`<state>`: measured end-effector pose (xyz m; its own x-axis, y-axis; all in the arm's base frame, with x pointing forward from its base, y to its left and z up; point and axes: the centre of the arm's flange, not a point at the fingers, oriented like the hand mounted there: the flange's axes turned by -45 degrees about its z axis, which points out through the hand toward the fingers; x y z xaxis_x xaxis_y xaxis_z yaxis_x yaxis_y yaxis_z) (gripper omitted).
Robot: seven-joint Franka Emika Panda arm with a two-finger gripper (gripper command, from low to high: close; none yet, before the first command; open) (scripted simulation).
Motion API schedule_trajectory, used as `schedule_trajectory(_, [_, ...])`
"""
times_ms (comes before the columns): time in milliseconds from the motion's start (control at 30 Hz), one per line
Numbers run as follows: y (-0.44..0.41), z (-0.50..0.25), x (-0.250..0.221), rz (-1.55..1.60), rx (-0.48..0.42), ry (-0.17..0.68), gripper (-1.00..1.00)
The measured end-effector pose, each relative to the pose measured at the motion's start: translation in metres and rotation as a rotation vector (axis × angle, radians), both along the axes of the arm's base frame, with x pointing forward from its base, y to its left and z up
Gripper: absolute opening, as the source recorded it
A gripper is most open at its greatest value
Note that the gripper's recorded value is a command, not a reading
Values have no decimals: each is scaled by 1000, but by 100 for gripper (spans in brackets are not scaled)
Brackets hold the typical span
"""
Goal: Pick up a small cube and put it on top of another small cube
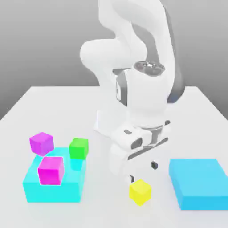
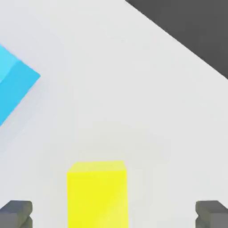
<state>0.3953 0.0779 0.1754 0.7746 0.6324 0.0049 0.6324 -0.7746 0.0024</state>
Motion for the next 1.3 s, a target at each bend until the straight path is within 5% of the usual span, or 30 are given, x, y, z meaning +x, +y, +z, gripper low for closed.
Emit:
schedule_trajectory(133, [0, -42, -2, 4, 0, 5, 0])
schedule_trajectory(167, [0, -48, -3, 4, 0, 5, -100])
schedule_trajectory(633, [-12, 17, -1, -31, -7, 5, -100])
schedule_trajectory(867, [-166, 87, -17, -536, -44, -5, -100])
schedule_trajectory(1100, [-288, 142, -99, -1052, -13, 2, -100])
schedule_trajectory(1300, [-311, 102, -124, -1175, 7, 6, -100])
